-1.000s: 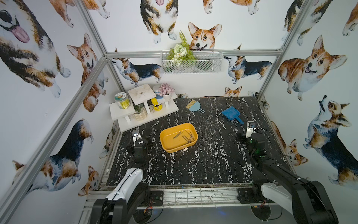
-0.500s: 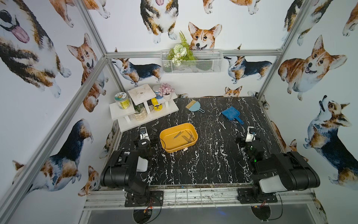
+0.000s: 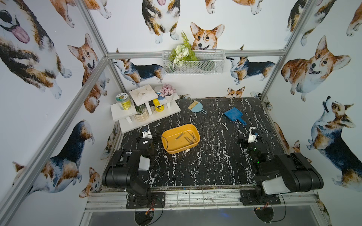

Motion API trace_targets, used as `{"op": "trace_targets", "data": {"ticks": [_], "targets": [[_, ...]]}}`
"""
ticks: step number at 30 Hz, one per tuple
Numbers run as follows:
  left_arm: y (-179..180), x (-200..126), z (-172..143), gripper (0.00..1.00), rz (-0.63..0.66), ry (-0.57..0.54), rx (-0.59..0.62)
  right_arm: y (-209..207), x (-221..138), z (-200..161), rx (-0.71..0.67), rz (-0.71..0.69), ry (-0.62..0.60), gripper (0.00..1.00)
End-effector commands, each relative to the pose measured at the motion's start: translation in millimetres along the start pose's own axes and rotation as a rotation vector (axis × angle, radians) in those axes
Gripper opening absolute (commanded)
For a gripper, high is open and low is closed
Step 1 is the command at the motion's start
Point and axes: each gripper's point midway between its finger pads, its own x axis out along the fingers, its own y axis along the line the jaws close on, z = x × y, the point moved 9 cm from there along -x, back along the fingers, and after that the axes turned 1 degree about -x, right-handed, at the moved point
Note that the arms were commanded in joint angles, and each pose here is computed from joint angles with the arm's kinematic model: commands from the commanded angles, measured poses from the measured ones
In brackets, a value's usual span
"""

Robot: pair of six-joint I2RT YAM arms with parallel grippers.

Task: Put the nails on the desktop into the storage box
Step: Reset both arms

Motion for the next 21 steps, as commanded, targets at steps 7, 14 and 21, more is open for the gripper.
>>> {"op": "trace_targets", "data": {"ticks": [7,14,21], "targets": [[-1.3,-0.9,1.6,1.0,-0.006,-0.012,0.011,-3.9,3.1,9.6,0.037,-0.064,-0.048,1.0],[-6.7,3.7,0.5,1.0,-0.024,0.011,0.044,-4.1,3.0,9.5,0.037,-0.068,-0.048,1.0],[-10.8,3.4,1.1,1.0,-0.066,0.011,0.058,-4.0,2.8,9.3,0.034,-0.07,-0.047,1.0]]}}
